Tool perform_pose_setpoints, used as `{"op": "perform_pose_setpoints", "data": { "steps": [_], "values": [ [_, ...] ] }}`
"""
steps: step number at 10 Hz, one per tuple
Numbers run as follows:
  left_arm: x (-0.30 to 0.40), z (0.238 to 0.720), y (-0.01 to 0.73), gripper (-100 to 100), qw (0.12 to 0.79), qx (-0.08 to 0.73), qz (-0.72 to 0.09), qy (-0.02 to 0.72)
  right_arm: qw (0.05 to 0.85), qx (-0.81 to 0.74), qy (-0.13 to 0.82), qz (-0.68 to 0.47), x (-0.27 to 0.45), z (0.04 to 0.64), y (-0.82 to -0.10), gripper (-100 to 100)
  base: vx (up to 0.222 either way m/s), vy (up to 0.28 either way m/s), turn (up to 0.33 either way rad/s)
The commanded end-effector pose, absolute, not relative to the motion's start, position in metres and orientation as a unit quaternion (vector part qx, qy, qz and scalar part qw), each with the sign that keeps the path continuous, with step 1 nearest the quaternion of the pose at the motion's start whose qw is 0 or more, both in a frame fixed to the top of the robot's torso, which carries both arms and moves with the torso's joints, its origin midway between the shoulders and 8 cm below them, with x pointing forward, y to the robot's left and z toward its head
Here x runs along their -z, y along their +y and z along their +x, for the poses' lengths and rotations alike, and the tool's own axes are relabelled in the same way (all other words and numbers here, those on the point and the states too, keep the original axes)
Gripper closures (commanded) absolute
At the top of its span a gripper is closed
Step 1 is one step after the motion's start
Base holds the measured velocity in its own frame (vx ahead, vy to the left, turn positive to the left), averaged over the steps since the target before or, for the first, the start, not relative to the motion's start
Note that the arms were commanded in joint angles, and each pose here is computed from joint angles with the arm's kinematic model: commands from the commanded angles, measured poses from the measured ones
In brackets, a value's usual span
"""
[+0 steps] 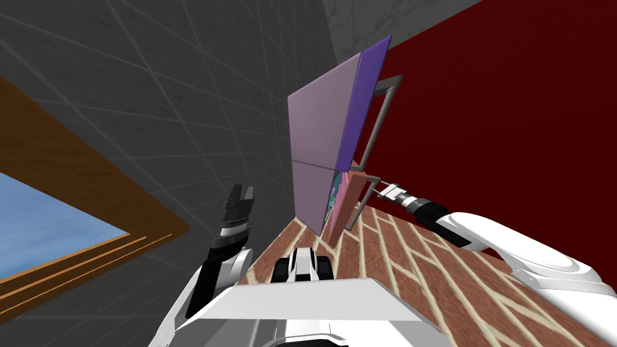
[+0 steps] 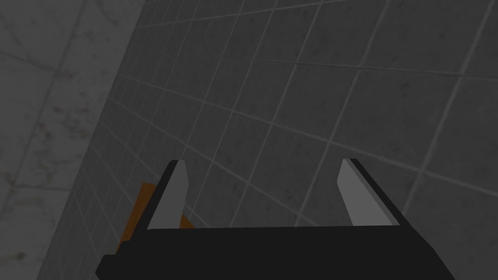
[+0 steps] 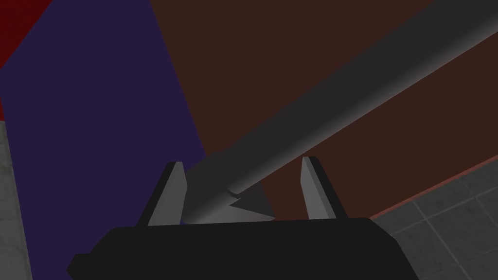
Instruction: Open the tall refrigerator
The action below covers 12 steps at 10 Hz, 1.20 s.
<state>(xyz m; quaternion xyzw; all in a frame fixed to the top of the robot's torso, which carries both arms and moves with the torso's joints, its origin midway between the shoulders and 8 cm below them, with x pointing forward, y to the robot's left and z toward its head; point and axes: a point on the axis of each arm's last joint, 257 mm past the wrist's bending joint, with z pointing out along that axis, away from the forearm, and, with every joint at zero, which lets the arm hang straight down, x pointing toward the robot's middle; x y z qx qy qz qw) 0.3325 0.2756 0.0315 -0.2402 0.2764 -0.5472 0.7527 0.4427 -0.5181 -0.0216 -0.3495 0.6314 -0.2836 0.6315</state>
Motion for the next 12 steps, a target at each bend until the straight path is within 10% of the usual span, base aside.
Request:
{"op": "perform_pose_setpoints", "data": {
  "steps": [1, 12],
  "values": [
    [-0.032, 0.332, 0.276, 0, 0.753, 0.547, -0.24, 0.276, 0.643, 0.267, 0.615, -0.37, 0.014, 0.446, -0.49, 100, -0.079, -0.308, 0.053],
    [-0.032, 0.332, 0.276, 0, 0.753, 0.547, -0.24, 0.276, 0.662, 0.207, 0.582, -0.424, 0.015, 0.438, -0.415, 100, -0.054, -0.279, 0.056]
  ]
}}
